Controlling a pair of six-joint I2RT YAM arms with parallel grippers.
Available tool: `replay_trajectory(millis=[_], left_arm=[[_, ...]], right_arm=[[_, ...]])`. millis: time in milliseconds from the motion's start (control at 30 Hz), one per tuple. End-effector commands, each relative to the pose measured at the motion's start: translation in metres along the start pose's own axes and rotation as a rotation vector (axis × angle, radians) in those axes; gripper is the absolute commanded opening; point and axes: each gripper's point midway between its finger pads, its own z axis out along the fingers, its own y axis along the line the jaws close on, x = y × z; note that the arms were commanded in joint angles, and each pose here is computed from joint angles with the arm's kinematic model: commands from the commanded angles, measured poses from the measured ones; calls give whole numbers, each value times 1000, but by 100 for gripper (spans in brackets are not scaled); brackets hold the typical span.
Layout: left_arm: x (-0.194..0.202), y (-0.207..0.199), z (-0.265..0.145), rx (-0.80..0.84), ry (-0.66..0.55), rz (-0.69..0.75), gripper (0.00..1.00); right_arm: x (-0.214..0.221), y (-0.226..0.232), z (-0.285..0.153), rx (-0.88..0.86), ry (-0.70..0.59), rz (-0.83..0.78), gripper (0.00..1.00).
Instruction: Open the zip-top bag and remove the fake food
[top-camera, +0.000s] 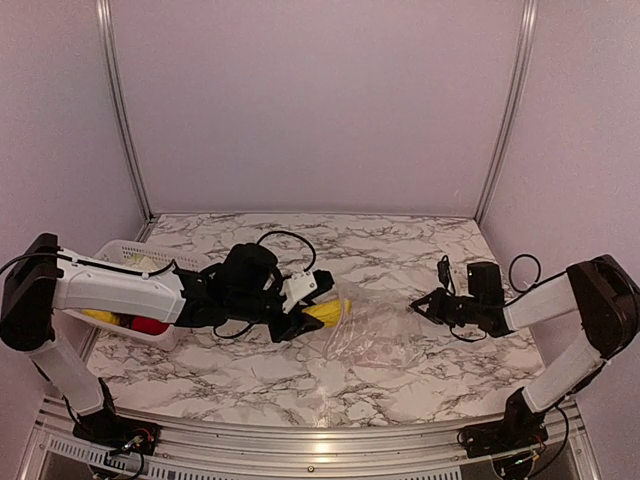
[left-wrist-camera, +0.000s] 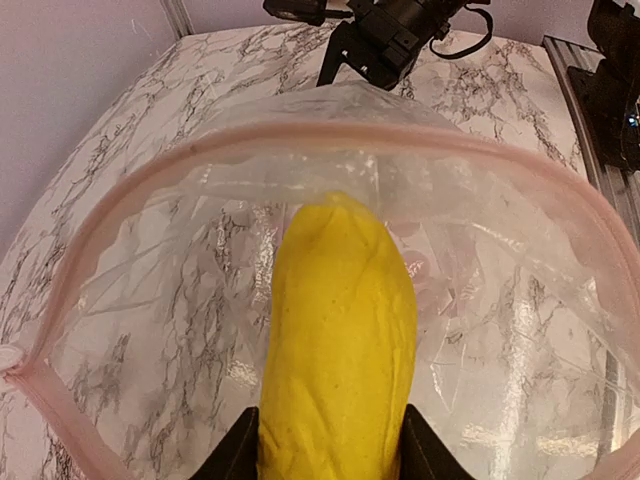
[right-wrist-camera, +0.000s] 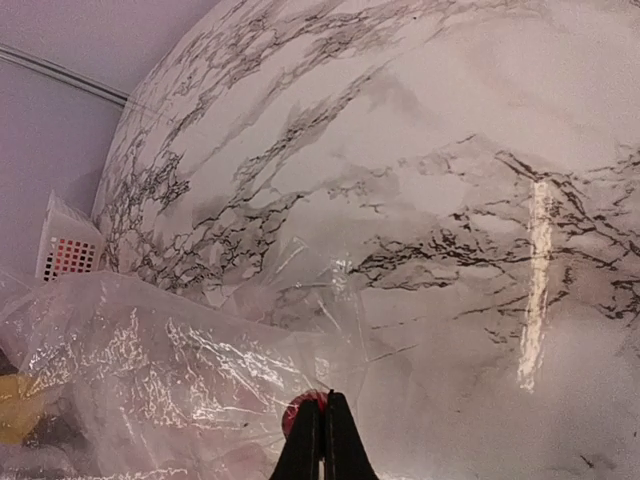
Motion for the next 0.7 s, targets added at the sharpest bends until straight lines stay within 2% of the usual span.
replay_trajectory(millis=[0,267,367,533,667], left_arm=[[-20,13,-22,-65,-99,-62,25],[-21,34,-63,-161,-188,-193,24],[-18,55,-87,-217,-241,-310,24],[7,100,-124,-325,-312,-618,26],[18,107,-140,-333,-349,-694,26]], right_arm=[[-9,-17,-14,59,-49,27,0],[-17,-25,-21,63,-75,43,0],[-17,-24,-21,61,-75,38,0],[-17,-22,-20,44,-69,30,0],[-16,-20,-19,34,-62,26,0]])
